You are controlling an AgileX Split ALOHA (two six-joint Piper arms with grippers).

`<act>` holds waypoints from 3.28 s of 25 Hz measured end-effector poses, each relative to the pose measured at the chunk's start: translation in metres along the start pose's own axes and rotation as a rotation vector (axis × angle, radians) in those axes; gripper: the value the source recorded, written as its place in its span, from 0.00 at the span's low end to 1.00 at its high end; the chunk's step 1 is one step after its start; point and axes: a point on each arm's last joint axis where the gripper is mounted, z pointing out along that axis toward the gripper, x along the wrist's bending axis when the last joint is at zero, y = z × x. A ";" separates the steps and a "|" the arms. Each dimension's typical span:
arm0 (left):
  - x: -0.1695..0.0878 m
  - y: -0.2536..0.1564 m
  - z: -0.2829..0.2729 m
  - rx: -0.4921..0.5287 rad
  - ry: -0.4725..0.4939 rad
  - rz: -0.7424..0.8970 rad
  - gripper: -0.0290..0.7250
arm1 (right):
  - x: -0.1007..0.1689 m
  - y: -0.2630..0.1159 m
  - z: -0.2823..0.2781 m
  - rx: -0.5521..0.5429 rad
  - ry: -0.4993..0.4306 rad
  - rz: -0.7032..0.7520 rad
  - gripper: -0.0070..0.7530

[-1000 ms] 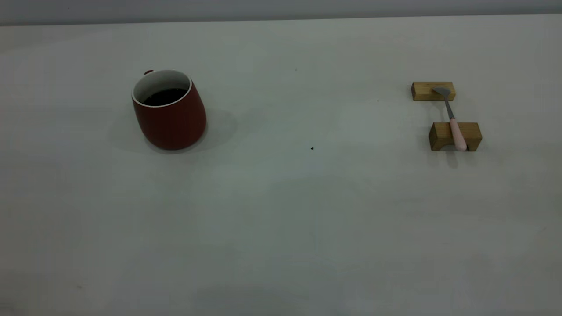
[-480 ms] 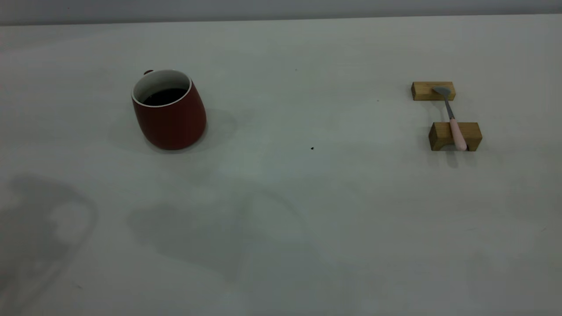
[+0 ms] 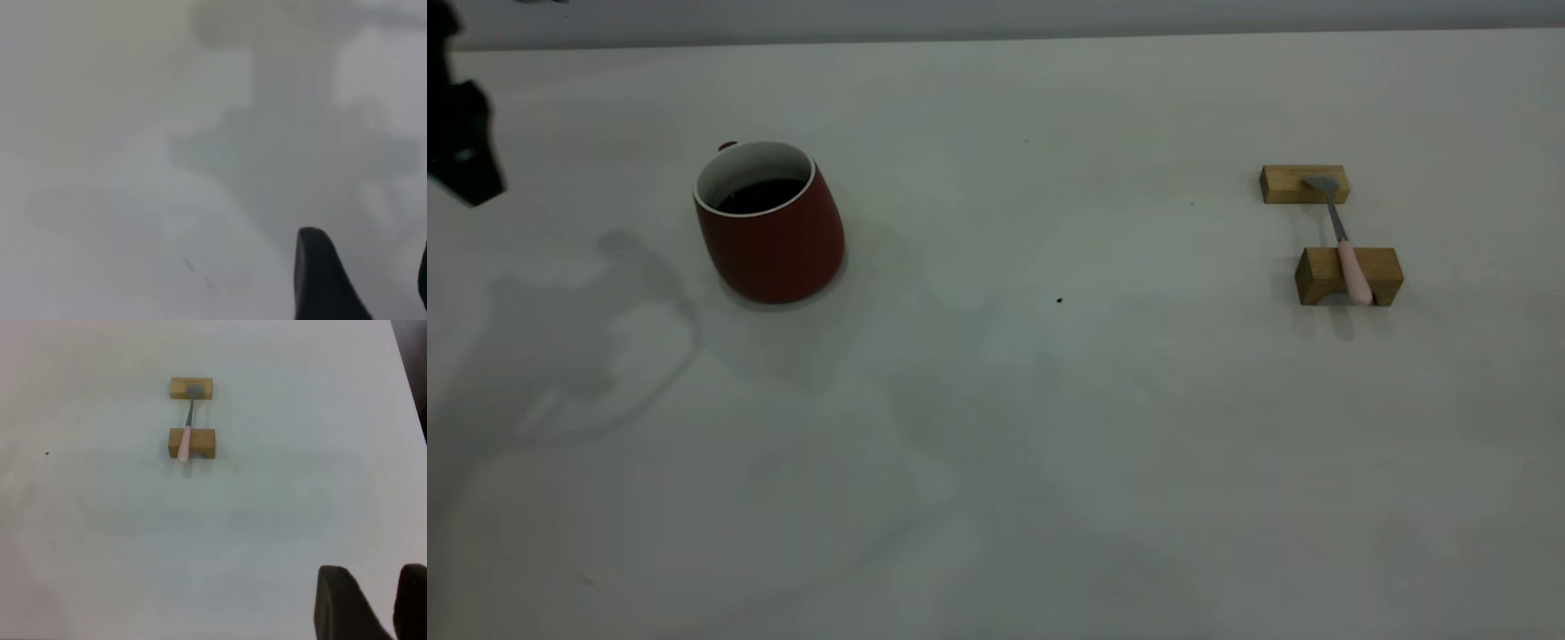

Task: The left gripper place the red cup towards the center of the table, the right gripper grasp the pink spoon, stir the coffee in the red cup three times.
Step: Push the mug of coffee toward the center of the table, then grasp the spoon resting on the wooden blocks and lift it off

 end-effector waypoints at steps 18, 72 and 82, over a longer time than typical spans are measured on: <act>0.002 0.076 0.090 -0.082 -0.244 0.576 0.60 | 0.000 0.000 0.000 0.000 -0.001 0.000 0.32; -0.057 0.101 -0.169 -0.182 -0.095 0.089 0.51 | -0.001 0.000 0.000 0.000 -0.006 -0.003 0.32; -0.079 -0.006 -0.324 -0.425 0.030 -0.315 0.51 | -0.001 0.000 0.000 0.000 -0.007 -0.003 0.32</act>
